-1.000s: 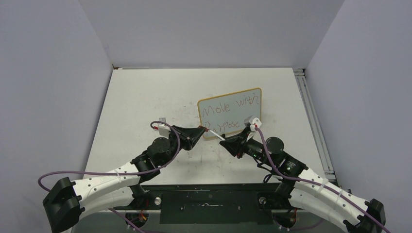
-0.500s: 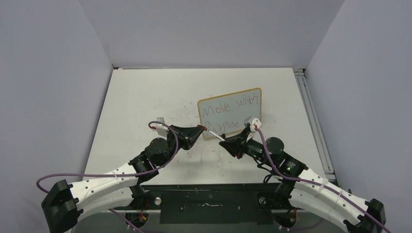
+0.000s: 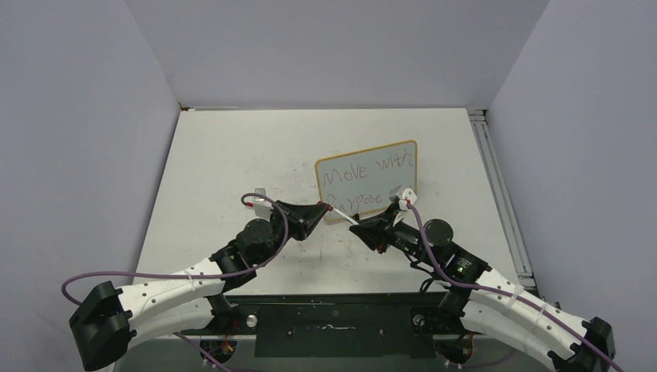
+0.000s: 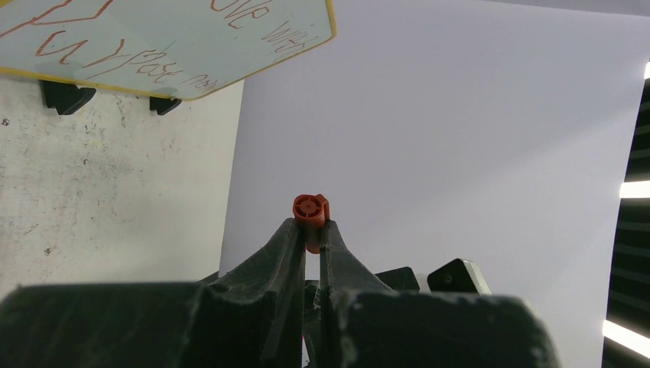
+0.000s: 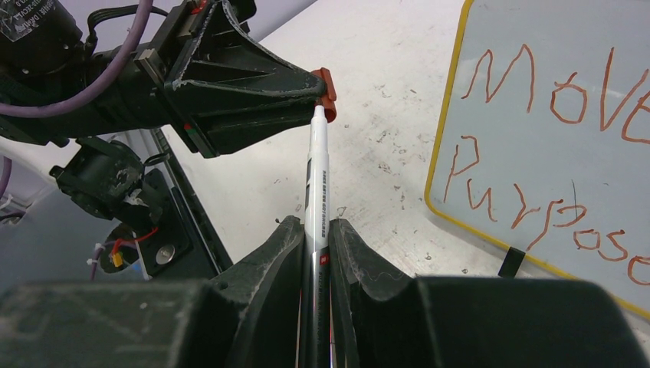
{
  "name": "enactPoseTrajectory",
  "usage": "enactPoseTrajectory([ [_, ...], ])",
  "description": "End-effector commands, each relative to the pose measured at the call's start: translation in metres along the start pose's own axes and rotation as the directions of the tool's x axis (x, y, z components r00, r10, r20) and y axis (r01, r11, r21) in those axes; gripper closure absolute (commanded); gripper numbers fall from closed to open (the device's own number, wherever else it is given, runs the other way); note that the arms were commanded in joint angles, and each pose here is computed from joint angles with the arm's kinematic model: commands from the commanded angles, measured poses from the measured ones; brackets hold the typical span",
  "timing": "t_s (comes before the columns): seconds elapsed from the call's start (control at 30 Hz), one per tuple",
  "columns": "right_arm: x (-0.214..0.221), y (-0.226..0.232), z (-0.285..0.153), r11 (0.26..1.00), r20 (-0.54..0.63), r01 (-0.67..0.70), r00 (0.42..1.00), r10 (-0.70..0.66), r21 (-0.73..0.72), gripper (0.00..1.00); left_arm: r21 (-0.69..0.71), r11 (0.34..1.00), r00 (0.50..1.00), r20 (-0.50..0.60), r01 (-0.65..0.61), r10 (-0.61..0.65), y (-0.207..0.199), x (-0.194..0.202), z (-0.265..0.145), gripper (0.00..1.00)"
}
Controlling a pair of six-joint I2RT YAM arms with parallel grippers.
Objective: Write a sentence on the whiteboard
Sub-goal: Close the pen cap.
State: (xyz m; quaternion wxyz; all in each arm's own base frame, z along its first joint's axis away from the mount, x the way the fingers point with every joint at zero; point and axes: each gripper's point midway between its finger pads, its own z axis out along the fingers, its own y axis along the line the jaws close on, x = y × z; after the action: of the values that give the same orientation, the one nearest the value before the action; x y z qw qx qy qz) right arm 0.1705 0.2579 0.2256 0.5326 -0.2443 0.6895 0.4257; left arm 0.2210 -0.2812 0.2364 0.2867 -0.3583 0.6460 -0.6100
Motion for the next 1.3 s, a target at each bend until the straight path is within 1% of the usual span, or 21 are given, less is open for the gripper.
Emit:
enactPoseTrajectory([
  [0.0,-0.0223,0.0097,0.0001,0.999,0.081,0.021,0.997,-0.018,-0.032,0.95,0.066,0.997,1.0,-0.005,0.031,-0.031,-0.0188,-0.0008,-0.0026,1.0],
  [0.63,-0.0185,0.0092,0.0028,0.999,0.074,0.015,0.997,-0.012,-0.036,0.95,0.081,0.996,0.999,-0.006,0.033,-0.032,-0.0247,-0.0015,-0.0075,1.0],
  [0.93,-0.0173,0.0094,0.0016,0.999,0.071,0.015,0.997,-0.012,-0.037,0.95,0.085,0.995,0.999,0.015,0.048,-0.05,-0.024,-0.0061,-0.0081,1.0],
  [1.27,-0.0149,0.0092,0.0026,0.999,0.066,0.013,0.998,-0.01,-0.04,0.95,0.094,0.995,0.999,0.004,0.046,-0.046,-0.0282,-0.0031,-0.0061,1.0],
])
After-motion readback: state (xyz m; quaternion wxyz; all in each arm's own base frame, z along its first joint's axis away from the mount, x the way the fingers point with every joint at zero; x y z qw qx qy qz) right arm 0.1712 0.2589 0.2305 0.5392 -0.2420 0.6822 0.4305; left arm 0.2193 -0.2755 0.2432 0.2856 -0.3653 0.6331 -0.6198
